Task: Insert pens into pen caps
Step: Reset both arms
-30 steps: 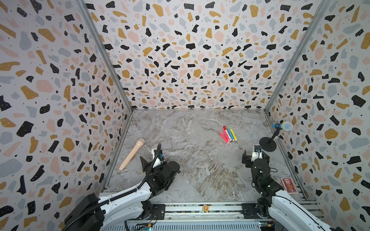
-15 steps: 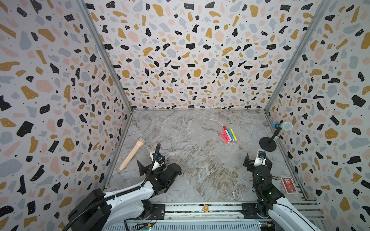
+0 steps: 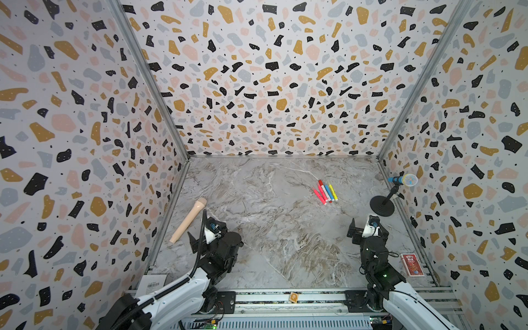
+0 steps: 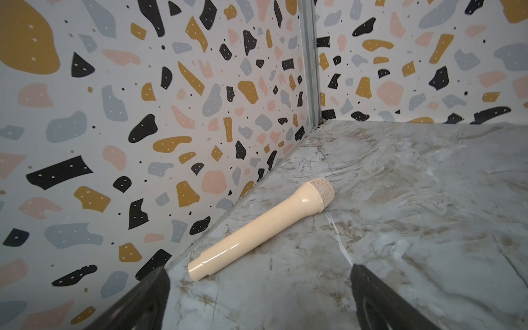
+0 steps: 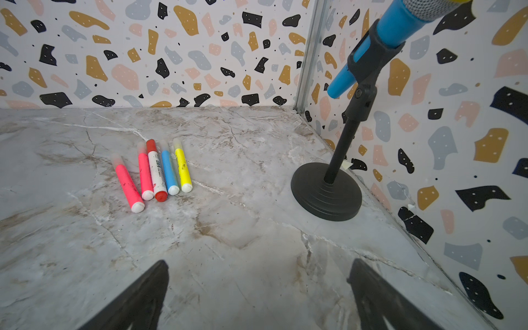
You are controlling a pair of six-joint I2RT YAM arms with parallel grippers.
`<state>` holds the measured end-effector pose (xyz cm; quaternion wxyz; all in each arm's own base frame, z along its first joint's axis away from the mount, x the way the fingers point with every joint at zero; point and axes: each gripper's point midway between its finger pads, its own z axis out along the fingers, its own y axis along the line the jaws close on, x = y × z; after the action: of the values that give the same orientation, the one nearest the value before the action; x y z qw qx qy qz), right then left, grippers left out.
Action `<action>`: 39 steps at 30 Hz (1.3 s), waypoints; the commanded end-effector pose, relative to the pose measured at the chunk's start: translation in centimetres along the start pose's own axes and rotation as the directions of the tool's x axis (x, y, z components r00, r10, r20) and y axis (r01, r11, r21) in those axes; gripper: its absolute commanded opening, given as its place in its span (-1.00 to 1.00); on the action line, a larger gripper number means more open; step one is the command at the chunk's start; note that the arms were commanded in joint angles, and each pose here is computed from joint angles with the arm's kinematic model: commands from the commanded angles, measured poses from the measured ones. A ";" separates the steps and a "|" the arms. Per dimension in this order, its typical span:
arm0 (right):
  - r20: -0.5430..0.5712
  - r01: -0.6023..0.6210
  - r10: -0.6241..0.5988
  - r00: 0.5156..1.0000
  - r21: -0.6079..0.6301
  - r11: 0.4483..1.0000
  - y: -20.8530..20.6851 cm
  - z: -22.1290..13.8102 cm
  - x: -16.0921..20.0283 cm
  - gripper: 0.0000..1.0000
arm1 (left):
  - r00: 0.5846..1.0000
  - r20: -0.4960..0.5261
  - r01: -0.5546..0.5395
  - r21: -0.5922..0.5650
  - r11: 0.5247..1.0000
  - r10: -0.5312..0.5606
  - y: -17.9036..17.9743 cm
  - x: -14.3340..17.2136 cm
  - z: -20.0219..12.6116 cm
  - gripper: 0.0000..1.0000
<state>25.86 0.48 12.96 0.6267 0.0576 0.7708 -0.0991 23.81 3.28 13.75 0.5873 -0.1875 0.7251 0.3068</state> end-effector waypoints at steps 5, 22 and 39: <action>0.019 -0.029 0.028 0.999 0.018 0.999 -0.3 0.0 -0.8 0.98 | 0.998 -0.001 0.057 -0.086 0.995 -0.057 0.4 -1.5 1.0 0.99; 0.060 0.001 -0.005 0.998 0.061 0.998 -0.4 0.8 -1.5 0.98 | 0.999 -0.018 0.041 -0.228 0.973 -0.046 2.3 -1.4 2.8 0.99; 0.327 -0.130 0.103 0.939 0.061 0.990 -2.7 -1.4 -3.3 0.98 | 0.982 0.059 0.181 0.005 0.983 -0.181 3.3 -1.4 3.0 0.98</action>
<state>26.45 -0.57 21.94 0.7582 0.1182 0.6348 -0.0903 23.50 8.35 14.55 0.6057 -0.2606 0.6927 0.2921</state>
